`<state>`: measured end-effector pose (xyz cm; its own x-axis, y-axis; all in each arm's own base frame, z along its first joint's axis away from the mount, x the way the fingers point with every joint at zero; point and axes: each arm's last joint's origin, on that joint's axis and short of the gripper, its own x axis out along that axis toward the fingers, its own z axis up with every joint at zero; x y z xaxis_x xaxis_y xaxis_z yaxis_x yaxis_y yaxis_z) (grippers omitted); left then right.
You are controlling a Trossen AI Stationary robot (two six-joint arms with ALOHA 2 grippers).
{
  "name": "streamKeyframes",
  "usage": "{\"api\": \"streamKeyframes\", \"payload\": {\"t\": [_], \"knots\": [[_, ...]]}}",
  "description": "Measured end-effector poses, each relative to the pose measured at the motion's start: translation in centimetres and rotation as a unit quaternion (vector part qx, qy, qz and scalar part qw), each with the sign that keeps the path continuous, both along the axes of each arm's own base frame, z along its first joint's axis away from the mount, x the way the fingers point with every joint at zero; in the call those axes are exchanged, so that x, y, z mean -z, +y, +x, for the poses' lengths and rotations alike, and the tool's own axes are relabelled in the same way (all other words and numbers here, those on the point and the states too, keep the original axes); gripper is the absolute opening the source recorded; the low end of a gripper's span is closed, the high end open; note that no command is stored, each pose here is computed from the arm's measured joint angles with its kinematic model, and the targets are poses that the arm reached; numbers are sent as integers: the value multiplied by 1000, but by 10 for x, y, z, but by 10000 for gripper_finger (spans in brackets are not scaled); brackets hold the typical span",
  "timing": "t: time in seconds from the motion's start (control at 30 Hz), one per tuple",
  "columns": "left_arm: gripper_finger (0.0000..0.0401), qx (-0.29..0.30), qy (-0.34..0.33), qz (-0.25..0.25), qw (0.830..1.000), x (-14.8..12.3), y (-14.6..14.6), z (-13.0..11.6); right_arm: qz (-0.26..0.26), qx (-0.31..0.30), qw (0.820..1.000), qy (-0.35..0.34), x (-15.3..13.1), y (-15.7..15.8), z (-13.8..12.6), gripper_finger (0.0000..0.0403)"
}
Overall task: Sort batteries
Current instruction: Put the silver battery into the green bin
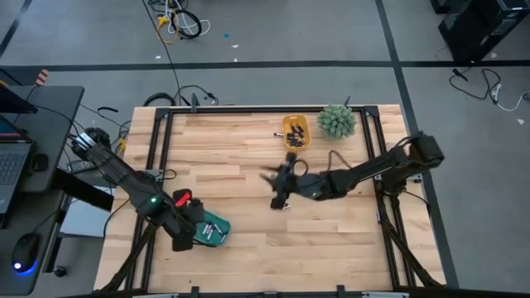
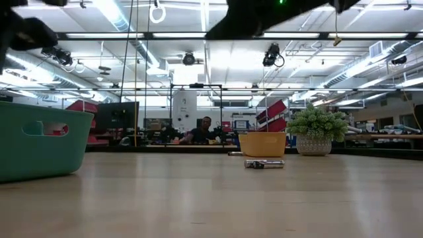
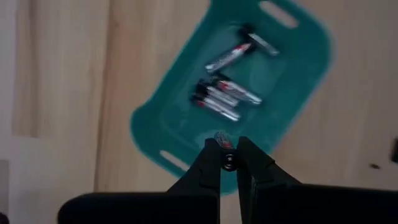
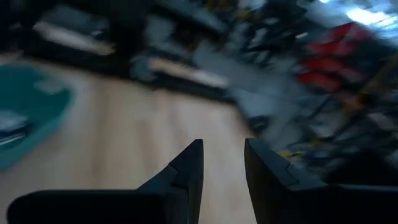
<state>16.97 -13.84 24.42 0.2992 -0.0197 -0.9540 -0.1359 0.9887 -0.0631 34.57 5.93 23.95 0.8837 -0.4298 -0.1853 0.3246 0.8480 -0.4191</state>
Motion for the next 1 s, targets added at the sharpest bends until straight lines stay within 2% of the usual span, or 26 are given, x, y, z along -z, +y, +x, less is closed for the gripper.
{"api": "streamKeyframes", "payload": {"t": [0.1, 0.23, 0.33, 0.4, 0.63, 1.0], "knots": [[7, -6, 12, 12, 1000, 12, 3, -3, 0, 23, 999, -33, -29, -11, -14, 99], [10, -10, 3, 25, 1000, 25, 5, -4, 51, 53, 996, -51, -49, -27, -31, 93], [11, -13, -6, 33, 999, 35, 7, -5, 105, 92, 988, -61, -51, -37, -40, 88], [12, -13, -5, 34, 999, 42, 8, -7, 123, 103, 985, -64, -53, -40, -43, 84], [15, -14, -15, 32, 999, 58, 10, -9, 126, 97, 986, -54, -51, -35, -45, 77], [51, -18, -34, 31, 999, 59, 9, -7, 132, 88, 987, -37, -47, -28, -46, 74]]}}
